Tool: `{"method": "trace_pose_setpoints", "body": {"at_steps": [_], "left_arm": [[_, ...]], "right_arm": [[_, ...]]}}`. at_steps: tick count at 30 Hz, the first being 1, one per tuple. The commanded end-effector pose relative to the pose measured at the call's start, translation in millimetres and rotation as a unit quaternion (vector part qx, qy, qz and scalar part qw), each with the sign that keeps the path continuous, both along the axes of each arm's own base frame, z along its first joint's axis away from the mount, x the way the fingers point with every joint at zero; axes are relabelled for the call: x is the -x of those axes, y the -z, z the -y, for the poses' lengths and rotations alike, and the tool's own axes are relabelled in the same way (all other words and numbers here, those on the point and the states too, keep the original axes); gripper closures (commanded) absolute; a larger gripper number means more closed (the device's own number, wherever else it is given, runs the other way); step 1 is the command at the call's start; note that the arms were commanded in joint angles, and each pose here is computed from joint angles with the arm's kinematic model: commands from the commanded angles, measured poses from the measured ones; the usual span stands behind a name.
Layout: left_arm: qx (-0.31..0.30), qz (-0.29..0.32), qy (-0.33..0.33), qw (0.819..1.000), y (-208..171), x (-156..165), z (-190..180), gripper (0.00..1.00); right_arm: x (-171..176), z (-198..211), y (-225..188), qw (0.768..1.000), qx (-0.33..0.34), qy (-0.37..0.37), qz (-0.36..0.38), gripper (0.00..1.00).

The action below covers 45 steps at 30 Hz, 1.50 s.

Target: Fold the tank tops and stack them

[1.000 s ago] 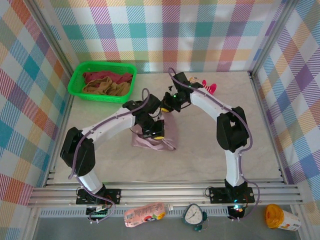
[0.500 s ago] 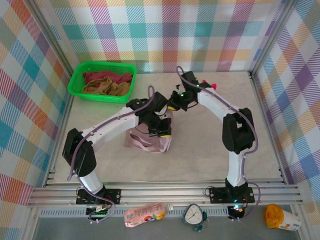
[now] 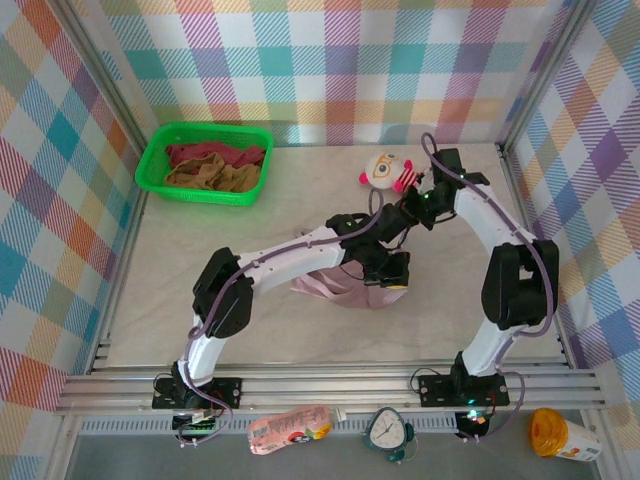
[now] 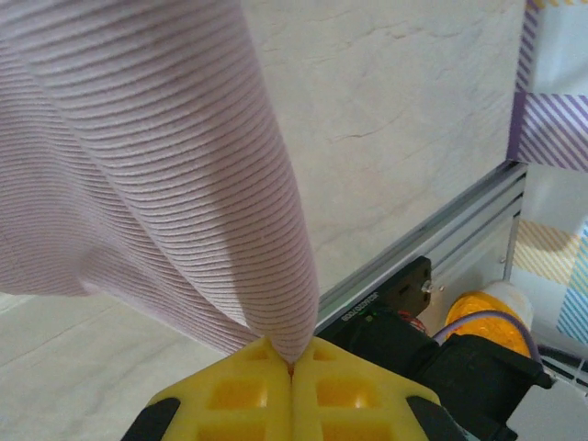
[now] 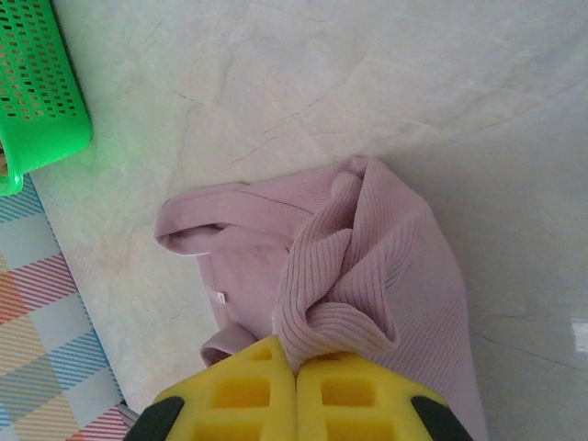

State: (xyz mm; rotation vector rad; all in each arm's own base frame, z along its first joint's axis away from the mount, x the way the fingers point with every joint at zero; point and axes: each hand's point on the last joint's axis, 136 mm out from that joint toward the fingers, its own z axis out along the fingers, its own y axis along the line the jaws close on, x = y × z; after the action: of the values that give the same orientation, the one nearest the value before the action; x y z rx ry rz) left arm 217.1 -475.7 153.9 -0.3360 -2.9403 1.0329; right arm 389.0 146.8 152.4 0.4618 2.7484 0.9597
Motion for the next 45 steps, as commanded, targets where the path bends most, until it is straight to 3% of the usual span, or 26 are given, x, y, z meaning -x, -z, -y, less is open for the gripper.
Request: {"method": "trace_pose_setpoints", "body": {"at_steps": [1,11,20,30,38,45], "left_arm": [[0.022,0.005,-0.007,1.000,-21.6,-1.1,4.5,1.00],[0.001,-0.008,-0.035,0.999,-35.1,-8.3,-72.1,1.00],[-0.036,-0.031,-0.075,0.996,-9.2,-9.6,-144.6,1.00],[-0.094,-0.060,-0.122,0.986,40.2,-10.3,-214.4,1.00],[-0.132,-0.068,-0.154,0.977,68.6,-9.7,-248.2,0.92],[-0.202,-0.059,-0.205,0.956,91.6,-20.0,-286.7,0.81]], "right_arm": [[6.9,-2.3,-13.7,1.000,-0.010,-0.011,0.014,0.95],[-0.9,-65.8,-33.0,0.997,-0.071,0.009,0.004,0.94],[-2.4,-144.9,-15.0,0.998,-0.049,-0.027,-0.019,0.94],[-14.4,-194.8,16.3,0.998,-0.020,-0.062,-0.021,0.93],[-6.4,-233.4,41.6,0.994,-0.027,-0.103,-0.032,0.90],[-16.7,-253.3,53.5,0.993,-0.042,-0.111,-0.013,0.76]]}}
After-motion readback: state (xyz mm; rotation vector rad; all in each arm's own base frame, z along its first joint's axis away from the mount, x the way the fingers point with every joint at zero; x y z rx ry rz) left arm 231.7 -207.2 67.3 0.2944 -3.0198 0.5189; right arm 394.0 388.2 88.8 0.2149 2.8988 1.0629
